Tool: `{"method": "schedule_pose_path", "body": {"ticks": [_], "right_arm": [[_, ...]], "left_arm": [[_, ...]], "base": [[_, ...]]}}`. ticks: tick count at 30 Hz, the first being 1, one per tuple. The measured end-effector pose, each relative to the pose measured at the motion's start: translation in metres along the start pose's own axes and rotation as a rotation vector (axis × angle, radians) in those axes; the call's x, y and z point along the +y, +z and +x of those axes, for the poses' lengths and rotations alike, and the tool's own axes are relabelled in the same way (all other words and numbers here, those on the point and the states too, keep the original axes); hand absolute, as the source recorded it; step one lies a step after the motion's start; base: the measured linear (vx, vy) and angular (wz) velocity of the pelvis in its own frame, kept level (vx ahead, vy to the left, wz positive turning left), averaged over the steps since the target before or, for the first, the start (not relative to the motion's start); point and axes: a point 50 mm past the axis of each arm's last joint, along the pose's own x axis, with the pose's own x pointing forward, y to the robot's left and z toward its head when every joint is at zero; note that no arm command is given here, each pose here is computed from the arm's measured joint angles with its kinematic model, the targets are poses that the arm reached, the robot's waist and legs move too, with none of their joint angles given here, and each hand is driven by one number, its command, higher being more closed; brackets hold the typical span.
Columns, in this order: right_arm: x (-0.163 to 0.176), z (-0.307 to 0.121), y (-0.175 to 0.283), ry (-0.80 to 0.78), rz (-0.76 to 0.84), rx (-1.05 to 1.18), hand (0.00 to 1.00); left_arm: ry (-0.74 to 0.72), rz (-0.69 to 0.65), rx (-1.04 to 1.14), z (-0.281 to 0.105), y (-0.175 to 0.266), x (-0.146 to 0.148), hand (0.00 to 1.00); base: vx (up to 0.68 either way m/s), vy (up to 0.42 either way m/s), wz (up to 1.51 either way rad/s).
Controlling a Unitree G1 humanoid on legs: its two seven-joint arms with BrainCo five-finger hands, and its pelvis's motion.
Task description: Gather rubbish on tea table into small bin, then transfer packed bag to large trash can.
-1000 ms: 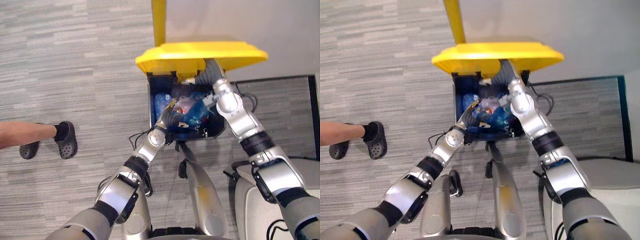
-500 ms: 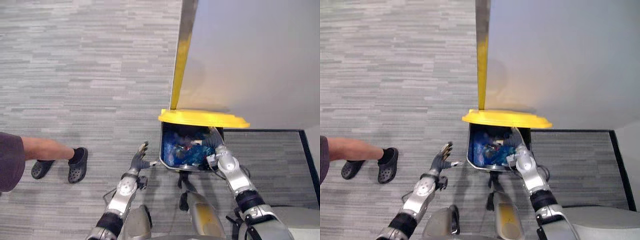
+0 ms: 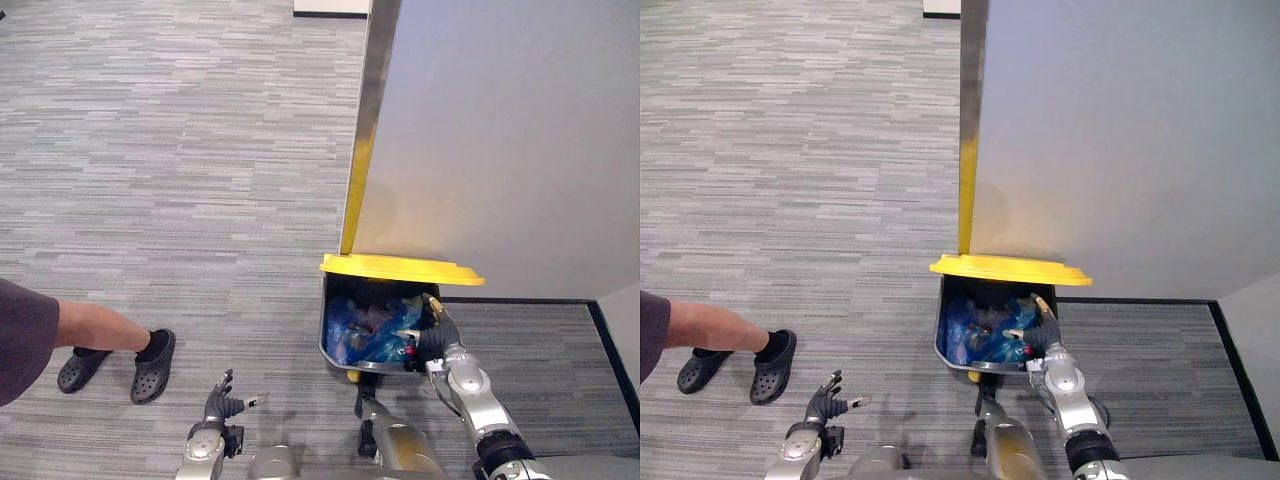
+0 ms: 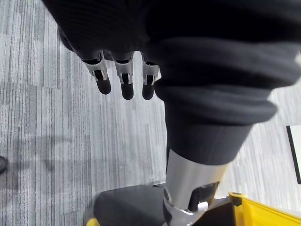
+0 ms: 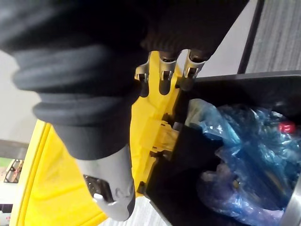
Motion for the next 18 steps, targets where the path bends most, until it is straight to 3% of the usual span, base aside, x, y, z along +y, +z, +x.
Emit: {"method": "schedule_pose_path", "body": {"ticks": [8, 18], "right_arm": [[0.014, -0.048, -0.075, -0.054, 0.185, 0.293, 0.0], [-0.001, -0.068, -0.116, -0.116, 0.183, 0.505, 0.0]], "left_arm": [[-0.006, -0.035, -0.014, 0.0, 0.005, -0.01, 0.0], [-0.058, -0.081, 0.014, -0.001, 0.003, -0.037, 0.0]], "base": [[-0.11, -0.064, -0.04], [-0.05, -0.105, -0.07]]}}
